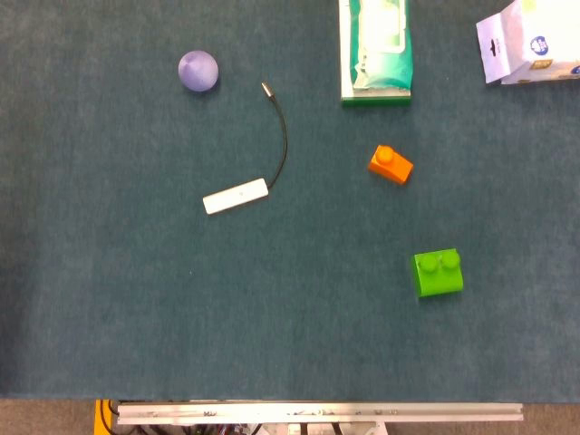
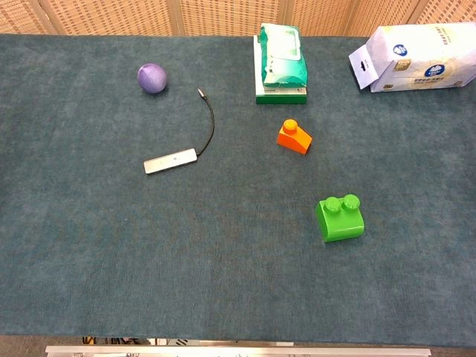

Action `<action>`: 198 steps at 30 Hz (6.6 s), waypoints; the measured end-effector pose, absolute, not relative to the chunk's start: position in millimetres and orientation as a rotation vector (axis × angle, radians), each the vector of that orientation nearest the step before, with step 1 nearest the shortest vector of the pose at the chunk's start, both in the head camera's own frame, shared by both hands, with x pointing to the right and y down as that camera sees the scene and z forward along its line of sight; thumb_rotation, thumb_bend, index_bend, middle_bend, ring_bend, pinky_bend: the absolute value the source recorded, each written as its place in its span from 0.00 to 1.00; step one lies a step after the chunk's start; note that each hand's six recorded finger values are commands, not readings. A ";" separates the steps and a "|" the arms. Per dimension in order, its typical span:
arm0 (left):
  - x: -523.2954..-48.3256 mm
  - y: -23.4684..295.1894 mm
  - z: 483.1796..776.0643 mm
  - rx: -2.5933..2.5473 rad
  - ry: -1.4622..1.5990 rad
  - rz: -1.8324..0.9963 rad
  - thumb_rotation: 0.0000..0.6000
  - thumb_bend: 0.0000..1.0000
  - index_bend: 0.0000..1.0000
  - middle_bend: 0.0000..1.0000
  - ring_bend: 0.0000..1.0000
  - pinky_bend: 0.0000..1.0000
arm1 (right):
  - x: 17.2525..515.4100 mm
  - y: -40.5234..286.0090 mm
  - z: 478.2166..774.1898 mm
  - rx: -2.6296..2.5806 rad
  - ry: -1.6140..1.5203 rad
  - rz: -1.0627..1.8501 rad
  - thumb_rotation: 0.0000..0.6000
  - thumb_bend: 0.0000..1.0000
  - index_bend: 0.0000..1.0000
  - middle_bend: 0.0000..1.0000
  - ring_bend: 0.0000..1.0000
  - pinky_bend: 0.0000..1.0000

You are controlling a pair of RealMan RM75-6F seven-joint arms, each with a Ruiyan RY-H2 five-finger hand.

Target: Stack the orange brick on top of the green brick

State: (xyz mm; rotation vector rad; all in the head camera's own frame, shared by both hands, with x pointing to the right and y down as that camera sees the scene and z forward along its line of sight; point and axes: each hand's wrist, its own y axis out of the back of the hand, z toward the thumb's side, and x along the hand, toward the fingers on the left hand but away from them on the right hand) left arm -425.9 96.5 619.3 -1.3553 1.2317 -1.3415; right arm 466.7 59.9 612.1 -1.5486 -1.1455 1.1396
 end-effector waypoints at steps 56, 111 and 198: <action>-425.6 106.2 625.7 -1.384 1.091 -1.341 1.00 0.00 0.57 0.46 0.44 0.54 | 322.5 -25.9 663.2 -1.599 -0.983 1.314 1.00 0.00 0.33 0.20 0.06 0.04; -454.1 120.8 634.7 -1.403 1.103 -1.407 1.00 0.00 0.57 0.46 0.44 0.54 | 244.6 -0.1 733.2 -1.611 -0.395 1.295 1.00 0.58 0.47 0.10 0.00 0.04; -471.6 129.0 622.7 -1.364 1.170 -1.446 1.00 0.00 0.58 0.47 0.44 0.54 | 229.6 -12.9 764.2 -1.477 -0.217 1.264 1.00 0.87 0.51 0.02 0.00 0.00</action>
